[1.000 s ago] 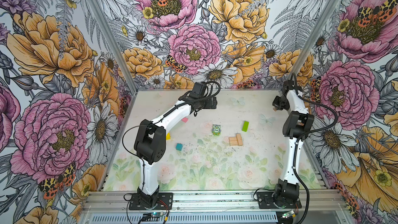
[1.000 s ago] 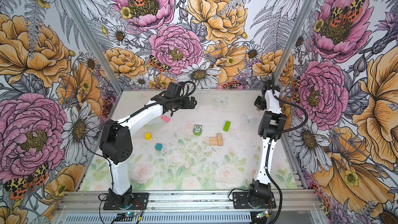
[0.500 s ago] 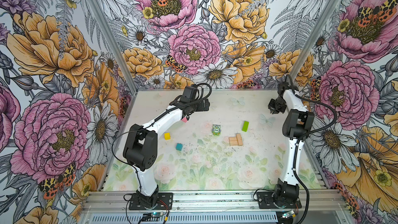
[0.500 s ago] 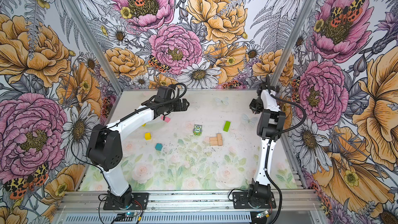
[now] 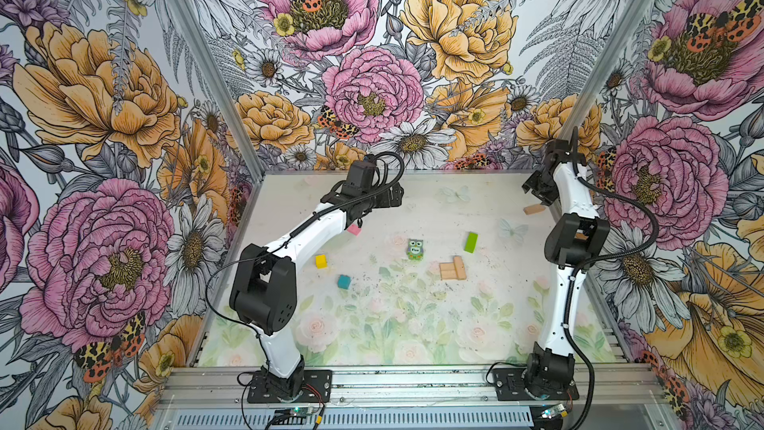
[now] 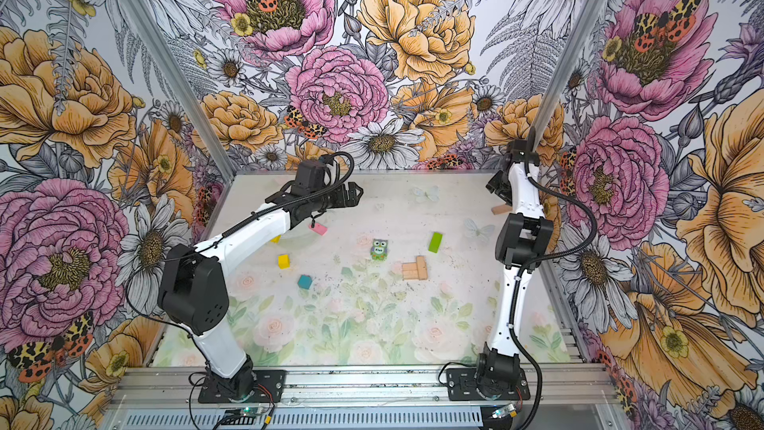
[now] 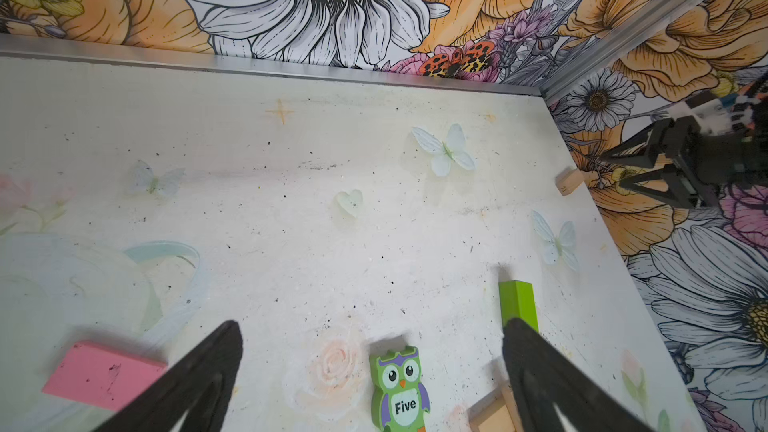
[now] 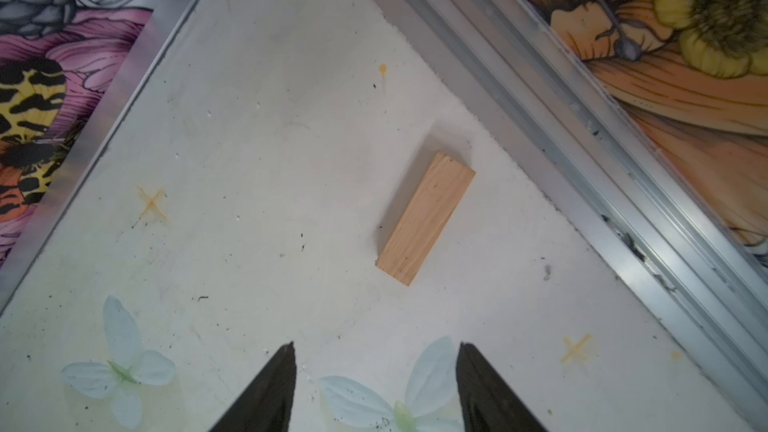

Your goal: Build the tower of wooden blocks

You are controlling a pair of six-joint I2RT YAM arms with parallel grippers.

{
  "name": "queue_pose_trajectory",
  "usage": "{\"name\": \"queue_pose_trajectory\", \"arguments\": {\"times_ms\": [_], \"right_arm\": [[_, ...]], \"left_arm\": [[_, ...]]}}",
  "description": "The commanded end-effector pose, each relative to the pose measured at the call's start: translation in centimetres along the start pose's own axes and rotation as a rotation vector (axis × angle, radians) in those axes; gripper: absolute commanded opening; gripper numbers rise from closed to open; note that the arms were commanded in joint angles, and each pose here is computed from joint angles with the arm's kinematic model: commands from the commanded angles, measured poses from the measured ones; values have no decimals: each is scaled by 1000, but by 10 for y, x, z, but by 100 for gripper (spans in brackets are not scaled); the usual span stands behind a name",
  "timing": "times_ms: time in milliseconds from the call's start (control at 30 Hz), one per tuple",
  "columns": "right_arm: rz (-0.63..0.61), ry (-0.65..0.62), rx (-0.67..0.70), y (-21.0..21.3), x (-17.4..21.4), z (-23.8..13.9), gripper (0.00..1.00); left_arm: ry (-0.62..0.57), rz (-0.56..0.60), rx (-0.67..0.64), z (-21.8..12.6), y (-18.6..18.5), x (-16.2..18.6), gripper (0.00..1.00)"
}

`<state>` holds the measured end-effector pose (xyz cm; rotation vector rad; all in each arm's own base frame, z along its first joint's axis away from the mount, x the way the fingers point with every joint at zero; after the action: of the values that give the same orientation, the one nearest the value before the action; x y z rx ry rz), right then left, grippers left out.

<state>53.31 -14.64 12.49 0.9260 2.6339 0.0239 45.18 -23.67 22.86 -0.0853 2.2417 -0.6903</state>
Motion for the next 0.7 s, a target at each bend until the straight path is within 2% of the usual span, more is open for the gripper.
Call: {"name": "queue_pose_trajectory", "arguments": {"times_ms": [0,367,667], "right_arm": [[96,37,56,-10,6,23,64],[193,37,55,-11,3,35,64],[249,54,114,-21,10,42,64]], "left_arm": [[-45,-19,10,-8,1,-12,99],[-48,-50,9,2,15,-22,99],[-46,-71,11,4,25,-24,99]]}}
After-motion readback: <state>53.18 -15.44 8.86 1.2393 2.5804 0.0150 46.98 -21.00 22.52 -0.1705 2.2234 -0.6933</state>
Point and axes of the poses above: each gripper's point midway between its finger pads, its own z axis out along the fingers, its own y axis along the line the jaws close on, x = y × z, the point moved 2 cm from there along -z, back along the fingers, and after that the axes turned 9 degrees about -z, right-handed, at the moved point
